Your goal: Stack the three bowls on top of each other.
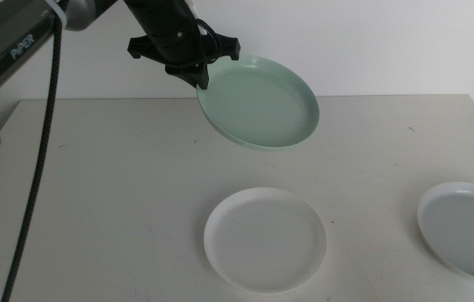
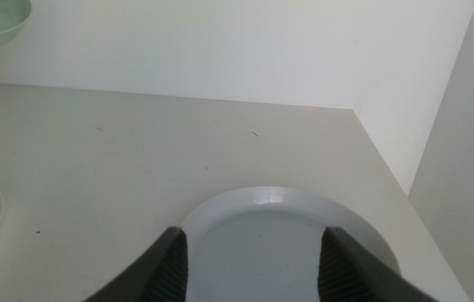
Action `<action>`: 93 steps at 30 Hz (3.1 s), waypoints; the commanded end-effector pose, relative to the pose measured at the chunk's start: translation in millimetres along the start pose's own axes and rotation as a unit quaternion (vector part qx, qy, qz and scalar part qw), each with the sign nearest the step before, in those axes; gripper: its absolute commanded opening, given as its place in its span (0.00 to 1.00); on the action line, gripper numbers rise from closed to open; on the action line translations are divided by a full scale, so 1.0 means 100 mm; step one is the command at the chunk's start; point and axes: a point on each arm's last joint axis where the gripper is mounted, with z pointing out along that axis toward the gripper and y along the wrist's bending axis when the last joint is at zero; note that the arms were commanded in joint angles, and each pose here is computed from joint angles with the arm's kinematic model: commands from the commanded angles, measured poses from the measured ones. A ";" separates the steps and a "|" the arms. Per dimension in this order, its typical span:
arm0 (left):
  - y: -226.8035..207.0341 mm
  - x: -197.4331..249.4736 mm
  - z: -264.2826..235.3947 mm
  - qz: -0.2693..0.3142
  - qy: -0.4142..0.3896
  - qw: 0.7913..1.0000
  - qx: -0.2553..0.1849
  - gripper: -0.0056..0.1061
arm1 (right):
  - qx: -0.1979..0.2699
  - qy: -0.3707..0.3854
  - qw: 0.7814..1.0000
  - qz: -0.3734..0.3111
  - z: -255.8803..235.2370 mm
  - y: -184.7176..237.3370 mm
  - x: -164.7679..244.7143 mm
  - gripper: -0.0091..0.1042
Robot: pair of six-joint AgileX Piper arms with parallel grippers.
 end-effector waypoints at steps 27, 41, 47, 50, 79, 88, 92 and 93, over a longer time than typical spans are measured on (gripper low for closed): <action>-0.25 1.09 -0.05 -0.069 -0.058 0.995 0.041 0.05 | 0.012 -0.050 0.999 -0.009 -0.02 -0.02 -0.10 0.44; -0.19 1.39 0.44 -0.102 -0.027 0.993 0.054 0.05 | 0.012 -0.050 0.999 -0.009 -0.02 -0.02 -0.10 0.44; -0.19 1.43 0.57 -0.101 -0.009 0.994 0.050 0.05 | 0.012 -0.050 0.999 -0.009 -0.02 -0.02 -0.10 0.44; -0.18 1.45 0.62 -0.102 0.002 0.994 0.047 0.05 | 0.012 -0.050 0.999 -0.009 -0.02 -0.02 -0.10 0.44; -0.27 1.42 -0.56 0.095 -0.079 0.988 0.093 0.96 | 0.012 -0.050 0.999 -0.009 -0.02 -0.02 -0.10 0.44; -0.27 1.93 -1.91 0.241 -0.171 0.942 0.157 0.99 | 0.012 -0.050 0.999 -0.009 -0.02 -0.02 -0.10 0.44; -0.22 2.15 -2.22 0.256 -0.190 0.934 0.161 0.99 | 0.012 -0.050 0.999 -0.009 -0.02 -0.02 -0.10 0.44; -0.21 2.17 -2.26 0.257 -0.196 0.932 0.162 0.99 | 0.012 -0.050 0.999 -0.009 -0.02 -0.02 -0.10 0.44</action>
